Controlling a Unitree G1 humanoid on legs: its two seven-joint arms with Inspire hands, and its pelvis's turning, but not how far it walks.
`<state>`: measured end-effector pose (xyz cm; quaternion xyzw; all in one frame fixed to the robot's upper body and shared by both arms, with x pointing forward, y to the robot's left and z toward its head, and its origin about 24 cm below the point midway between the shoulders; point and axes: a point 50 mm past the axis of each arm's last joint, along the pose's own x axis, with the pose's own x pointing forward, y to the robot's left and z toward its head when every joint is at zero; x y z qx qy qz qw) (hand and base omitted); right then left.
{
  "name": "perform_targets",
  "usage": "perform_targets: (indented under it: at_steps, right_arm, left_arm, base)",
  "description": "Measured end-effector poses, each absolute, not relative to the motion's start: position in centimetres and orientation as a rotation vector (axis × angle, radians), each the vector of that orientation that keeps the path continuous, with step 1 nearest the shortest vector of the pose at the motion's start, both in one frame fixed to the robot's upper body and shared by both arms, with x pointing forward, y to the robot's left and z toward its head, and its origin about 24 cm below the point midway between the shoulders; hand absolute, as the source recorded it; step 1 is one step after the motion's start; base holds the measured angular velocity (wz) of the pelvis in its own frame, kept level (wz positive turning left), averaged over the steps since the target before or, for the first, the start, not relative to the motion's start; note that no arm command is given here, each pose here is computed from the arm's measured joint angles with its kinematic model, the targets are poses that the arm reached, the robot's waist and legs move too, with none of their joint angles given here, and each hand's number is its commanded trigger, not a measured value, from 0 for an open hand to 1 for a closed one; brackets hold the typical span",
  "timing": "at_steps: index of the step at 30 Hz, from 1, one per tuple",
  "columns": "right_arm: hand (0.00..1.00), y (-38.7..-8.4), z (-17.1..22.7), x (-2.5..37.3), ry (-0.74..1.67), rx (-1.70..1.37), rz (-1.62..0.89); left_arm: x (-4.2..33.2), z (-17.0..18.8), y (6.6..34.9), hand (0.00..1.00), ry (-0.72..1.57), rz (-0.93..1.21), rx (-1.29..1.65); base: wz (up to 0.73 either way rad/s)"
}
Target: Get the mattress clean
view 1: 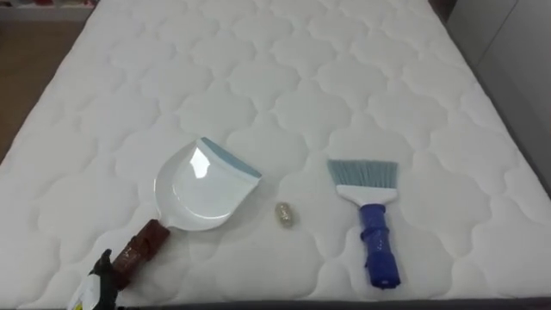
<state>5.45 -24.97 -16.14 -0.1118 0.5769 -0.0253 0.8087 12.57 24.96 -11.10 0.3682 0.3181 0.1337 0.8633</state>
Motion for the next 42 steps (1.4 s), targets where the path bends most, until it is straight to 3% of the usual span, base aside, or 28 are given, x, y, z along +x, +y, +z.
perform_targets:
  at_steps: [14,42]
  right_arm:
    - [0.00,-25.3,-16.1,5.3,1.239,-0.225,-0.048]
    - [0.00,-25.6,-16.0,6.0,1.242,-0.241,-0.093]
  left_arm:
    - [16.8,-7.8,24.1,0.00,0.401,0.340,0.776]
    - [16.7,-9.9,23.1,0.00,0.510,0.238,0.776]
  base:
    - [-0.01]
    - [-0.01]
